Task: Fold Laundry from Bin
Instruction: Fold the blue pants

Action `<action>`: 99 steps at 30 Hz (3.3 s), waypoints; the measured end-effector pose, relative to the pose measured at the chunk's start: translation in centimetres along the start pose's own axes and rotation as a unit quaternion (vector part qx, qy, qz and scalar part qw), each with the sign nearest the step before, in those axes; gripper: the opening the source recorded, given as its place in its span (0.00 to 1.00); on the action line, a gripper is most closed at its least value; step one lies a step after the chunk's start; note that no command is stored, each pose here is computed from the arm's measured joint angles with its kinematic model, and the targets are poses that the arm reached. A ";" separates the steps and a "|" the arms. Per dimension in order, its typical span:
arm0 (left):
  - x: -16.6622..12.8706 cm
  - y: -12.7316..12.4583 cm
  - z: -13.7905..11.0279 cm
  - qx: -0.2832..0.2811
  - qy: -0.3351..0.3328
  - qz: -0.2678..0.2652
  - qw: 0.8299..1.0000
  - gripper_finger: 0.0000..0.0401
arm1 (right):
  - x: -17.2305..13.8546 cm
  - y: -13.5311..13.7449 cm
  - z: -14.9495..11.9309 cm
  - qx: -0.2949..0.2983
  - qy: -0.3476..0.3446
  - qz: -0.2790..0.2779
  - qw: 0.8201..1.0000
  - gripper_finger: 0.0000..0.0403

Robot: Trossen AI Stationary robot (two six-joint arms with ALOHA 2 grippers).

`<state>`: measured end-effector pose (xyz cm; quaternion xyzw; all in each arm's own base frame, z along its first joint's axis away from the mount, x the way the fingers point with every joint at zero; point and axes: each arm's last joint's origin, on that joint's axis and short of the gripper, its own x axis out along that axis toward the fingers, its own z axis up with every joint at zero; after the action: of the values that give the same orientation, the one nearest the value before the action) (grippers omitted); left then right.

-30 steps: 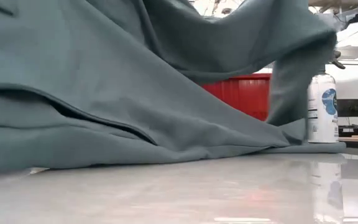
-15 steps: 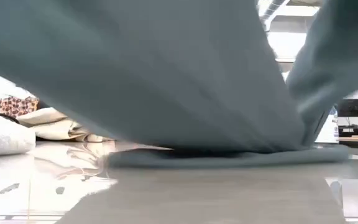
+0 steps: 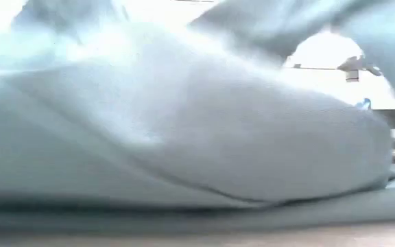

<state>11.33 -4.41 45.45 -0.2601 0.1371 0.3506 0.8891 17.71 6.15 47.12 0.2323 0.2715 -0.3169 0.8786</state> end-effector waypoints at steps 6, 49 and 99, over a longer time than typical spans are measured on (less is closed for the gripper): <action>4.4 1.6 -4.1 0.015 0.055 0.061 0.996 0.00 | 8.9 -3.8 -2.2 0.035 0.165 -0.155 0.974 0.05; 18.5 13.0 -5.3 0.049 0.068 0.224 0.971 0.38 | 19.5 -16.9 -0.3 -0.057 0.237 -0.239 0.940 0.43; 22.4 4.5 -8.6 0.184 0.253 -0.061 0.948 0.12 | 44.0 -13.0 -1.0 -0.402 0.286 0.043 0.869 0.09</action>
<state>23.70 5.97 27.14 -0.1798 0.4033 0.1869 0.8775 37.21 -21.22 15.85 -0.0488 0.6046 -0.0616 0.7927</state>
